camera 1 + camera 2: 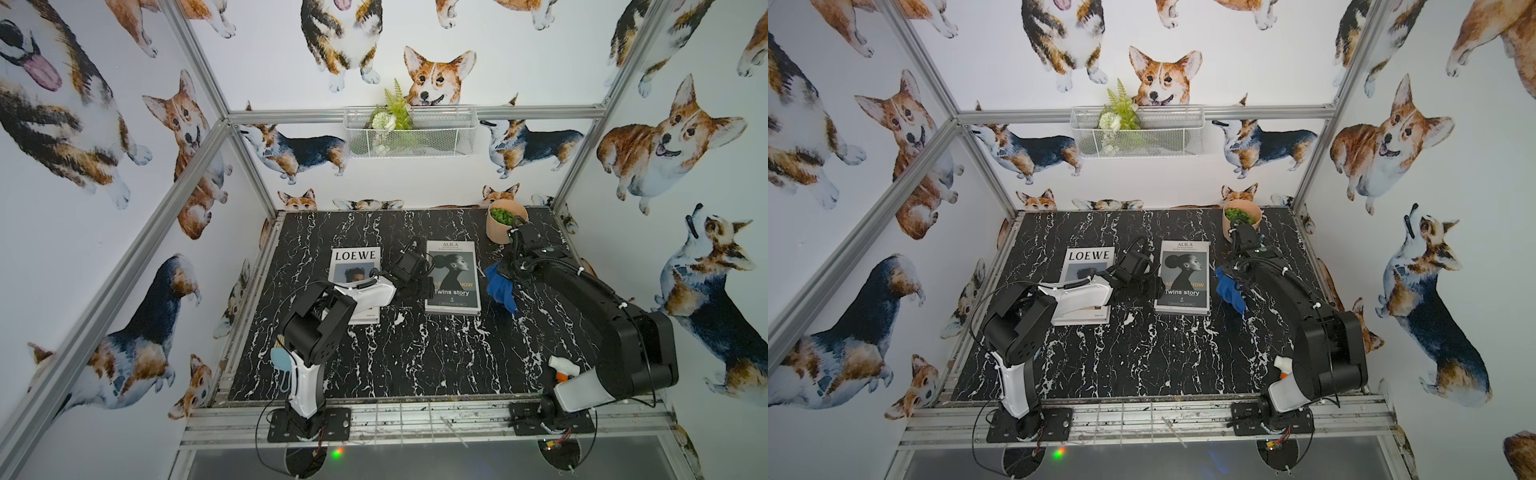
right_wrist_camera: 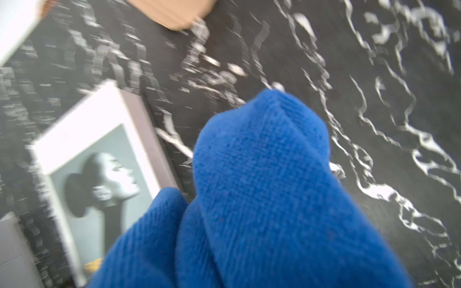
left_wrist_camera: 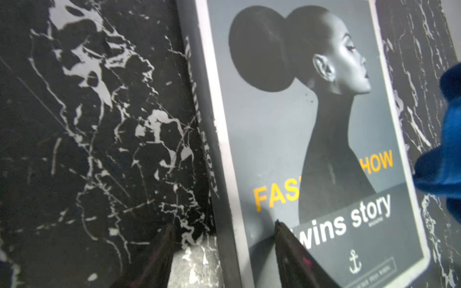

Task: Wipe the cover of the book
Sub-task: Pick up the cleaning item at the center of the board, then wipe the dirt from the cover of the book.

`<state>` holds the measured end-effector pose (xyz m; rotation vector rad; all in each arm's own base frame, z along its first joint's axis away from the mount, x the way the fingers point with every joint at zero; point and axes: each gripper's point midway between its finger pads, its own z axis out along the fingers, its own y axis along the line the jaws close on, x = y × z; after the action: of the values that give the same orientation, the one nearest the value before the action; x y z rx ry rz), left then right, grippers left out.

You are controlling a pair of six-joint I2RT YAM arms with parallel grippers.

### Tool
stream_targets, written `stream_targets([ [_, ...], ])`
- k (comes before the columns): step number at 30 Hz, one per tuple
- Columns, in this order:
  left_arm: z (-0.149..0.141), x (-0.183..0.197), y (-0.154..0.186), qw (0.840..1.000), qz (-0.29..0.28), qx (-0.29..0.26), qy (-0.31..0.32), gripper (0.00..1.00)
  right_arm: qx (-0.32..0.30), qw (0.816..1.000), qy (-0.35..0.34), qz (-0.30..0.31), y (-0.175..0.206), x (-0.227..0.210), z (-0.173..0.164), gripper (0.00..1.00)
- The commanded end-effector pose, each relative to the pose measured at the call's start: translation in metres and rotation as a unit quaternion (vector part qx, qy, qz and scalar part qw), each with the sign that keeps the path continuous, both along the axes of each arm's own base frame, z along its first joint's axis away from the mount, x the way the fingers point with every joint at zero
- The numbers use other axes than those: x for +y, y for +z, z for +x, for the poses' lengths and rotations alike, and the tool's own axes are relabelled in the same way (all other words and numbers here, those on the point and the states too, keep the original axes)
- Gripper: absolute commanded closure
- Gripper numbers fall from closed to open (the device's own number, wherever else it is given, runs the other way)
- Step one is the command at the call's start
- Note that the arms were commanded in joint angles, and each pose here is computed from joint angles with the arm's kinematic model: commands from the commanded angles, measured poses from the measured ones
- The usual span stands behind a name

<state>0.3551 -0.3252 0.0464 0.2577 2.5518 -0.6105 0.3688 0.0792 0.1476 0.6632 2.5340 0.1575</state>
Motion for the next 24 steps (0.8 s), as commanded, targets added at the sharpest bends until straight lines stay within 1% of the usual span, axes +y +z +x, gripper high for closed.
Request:
stream_targets([
  [1,-0.014,0.016,-0.013,0.999,0.037,0.017,0.016,0.35,0.007,0.998,0.048,-0.045,0.021,0.018,0.009,1.00],
  [3,-0.014,0.022,-0.018,0.998,0.049,0.017,0.021,0.36,0.002,0.996,0.070,-0.061,0.023,0.035,0.024,1.00],
  [6,-0.015,0.024,-0.026,0.997,0.064,0.026,0.022,0.37,0.010,0.992,0.104,-0.065,0.012,0.066,0.044,1.00],
  [10,-0.017,0.022,-0.029,0.997,0.061,0.036,0.019,0.39,0.048,0.984,0.155,-0.073,-0.033,0.115,0.053,1.00],
  [12,-0.017,0.024,-0.028,0.997,0.061,0.034,0.021,0.39,0.072,0.980,0.173,-0.064,-0.059,0.136,0.056,1.00],
  [15,-0.018,0.025,-0.026,0.998,0.060,0.029,0.021,0.39,0.092,0.977,0.188,-0.042,-0.084,0.161,0.061,1.00],
  [18,-0.019,0.026,-0.027,0.997,0.064,0.031,0.018,0.40,0.096,0.977,0.190,-0.019,-0.093,0.180,0.067,1.00],
  [21,-0.020,0.028,-0.029,0.997,0.068,0.034,0.019,0.42,0.089,0.978,0.188,0.004,-0.093,0.191,0.074,1.00],
  [24,-0.022,0.031,-0.030,0.997,0.067,0.035,0.028,0.43,0.090,0.978,0.190,0.000,-0.094,0.193,0.078,1.00],
])
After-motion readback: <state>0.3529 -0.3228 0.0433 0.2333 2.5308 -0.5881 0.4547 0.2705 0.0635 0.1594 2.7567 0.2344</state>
